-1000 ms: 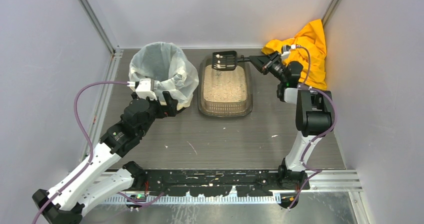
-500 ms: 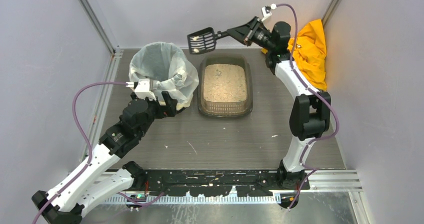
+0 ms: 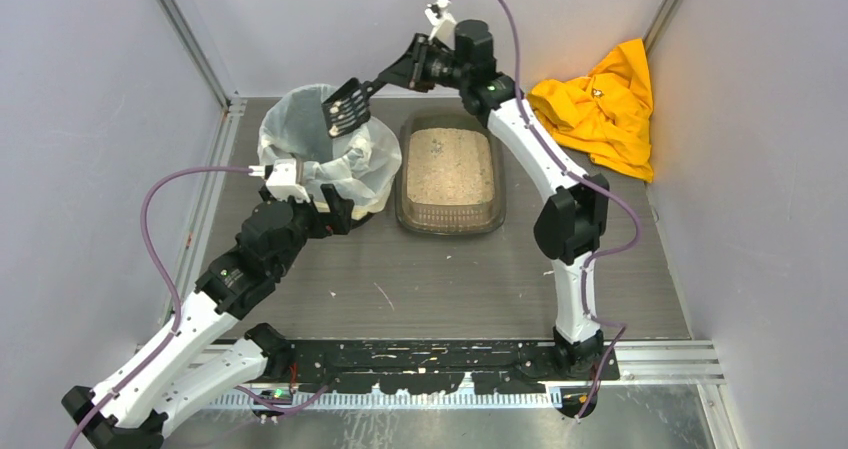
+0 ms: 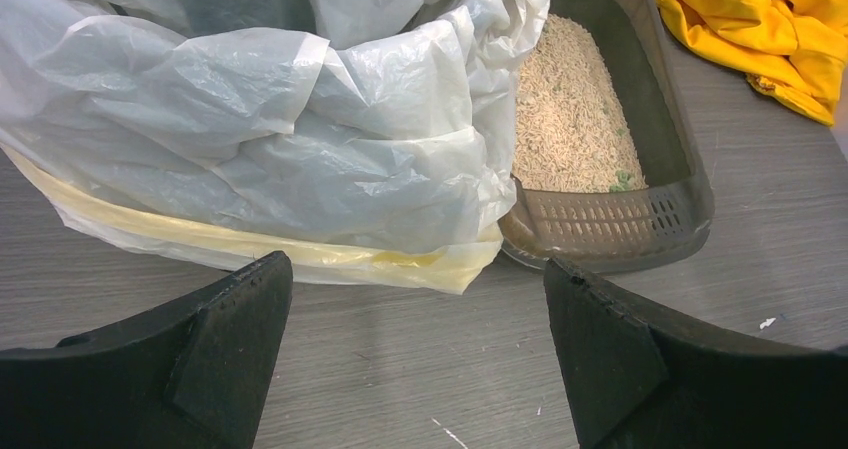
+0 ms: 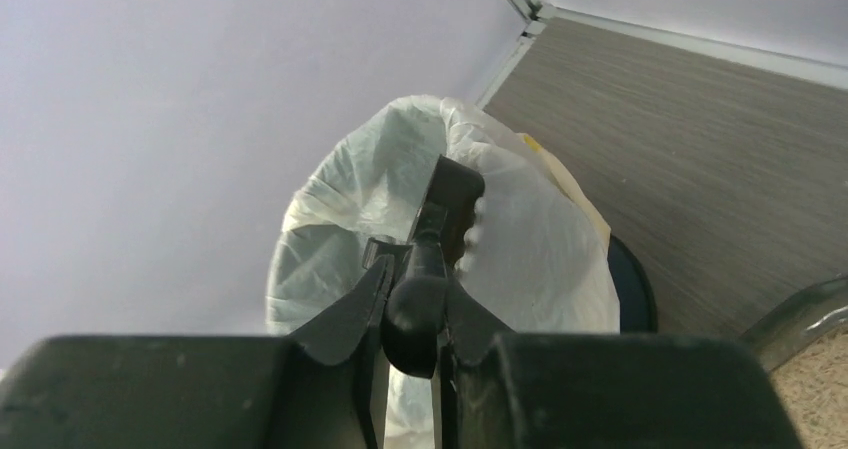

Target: Clean the litter box

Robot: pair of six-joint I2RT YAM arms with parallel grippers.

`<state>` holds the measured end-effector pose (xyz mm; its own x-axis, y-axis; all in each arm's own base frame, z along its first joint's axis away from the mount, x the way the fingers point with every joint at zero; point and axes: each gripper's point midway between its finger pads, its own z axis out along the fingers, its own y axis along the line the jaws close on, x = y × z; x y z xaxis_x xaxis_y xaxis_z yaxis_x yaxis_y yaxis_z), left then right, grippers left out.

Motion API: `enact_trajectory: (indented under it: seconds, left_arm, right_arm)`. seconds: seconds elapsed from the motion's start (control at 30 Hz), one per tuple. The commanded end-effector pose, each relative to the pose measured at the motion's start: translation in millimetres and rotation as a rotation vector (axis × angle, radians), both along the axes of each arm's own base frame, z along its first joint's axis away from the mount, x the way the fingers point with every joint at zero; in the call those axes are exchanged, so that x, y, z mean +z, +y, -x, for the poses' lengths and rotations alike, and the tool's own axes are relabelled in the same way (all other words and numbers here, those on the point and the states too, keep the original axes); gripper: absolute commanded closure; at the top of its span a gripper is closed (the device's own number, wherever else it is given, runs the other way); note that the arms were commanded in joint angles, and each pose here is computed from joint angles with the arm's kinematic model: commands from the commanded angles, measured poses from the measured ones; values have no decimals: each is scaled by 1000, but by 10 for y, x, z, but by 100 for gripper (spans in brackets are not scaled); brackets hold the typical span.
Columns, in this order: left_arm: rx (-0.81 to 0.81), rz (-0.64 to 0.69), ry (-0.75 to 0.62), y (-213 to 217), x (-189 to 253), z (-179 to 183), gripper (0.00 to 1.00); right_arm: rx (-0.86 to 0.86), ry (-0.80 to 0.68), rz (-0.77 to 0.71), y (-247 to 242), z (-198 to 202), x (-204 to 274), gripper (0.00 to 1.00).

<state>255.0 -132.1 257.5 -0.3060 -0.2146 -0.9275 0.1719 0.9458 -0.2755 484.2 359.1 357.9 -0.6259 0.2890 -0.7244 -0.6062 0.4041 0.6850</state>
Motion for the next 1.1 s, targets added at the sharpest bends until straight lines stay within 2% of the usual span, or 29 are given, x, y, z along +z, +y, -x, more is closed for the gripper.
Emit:
enact_trajectory:
  seconds: [0.0, 0.13, 0.33, 0.5, 0.63, 0.77, 0.93, 1.07]
  left_arm:
    - [3, 36, -37, -26, 131, -39, 5]
    - [7, 34, -39, -21, 135, -45, 5]
    - [14, 22, -29, -18, 87, -64, 5]
    - [7, 25, -32, -40, 111, -71, 5]
    - [17, 16, -29, -21, 96, -82, 5]
    - [24, 13, -31, 5, 88, -68, 5]
    - [33, 11, -33, 37, 91, -55, 5]
    - [29, 11, -32, 33, 81, -50, 5]
  right_arm:
    - [-53, -184, 240, 132, 52, 3, 99]
    - [-68, -306, 348, 311, 165, 100, 99]
    - [-71, -613, 553, 669, 543, 279, 99]
    - [-109, -796, 619, 909, 779, 467, 99]
    - [-141, -883, 517, 997, 882, 761, 99]
    - [-125, -901, 405, 1018, 984, 963, 99]
    - [-107, -824, 200, 812, 1017, 1274, 99]
    - [-119, -728, -51, 320, 932, 1645, 99]
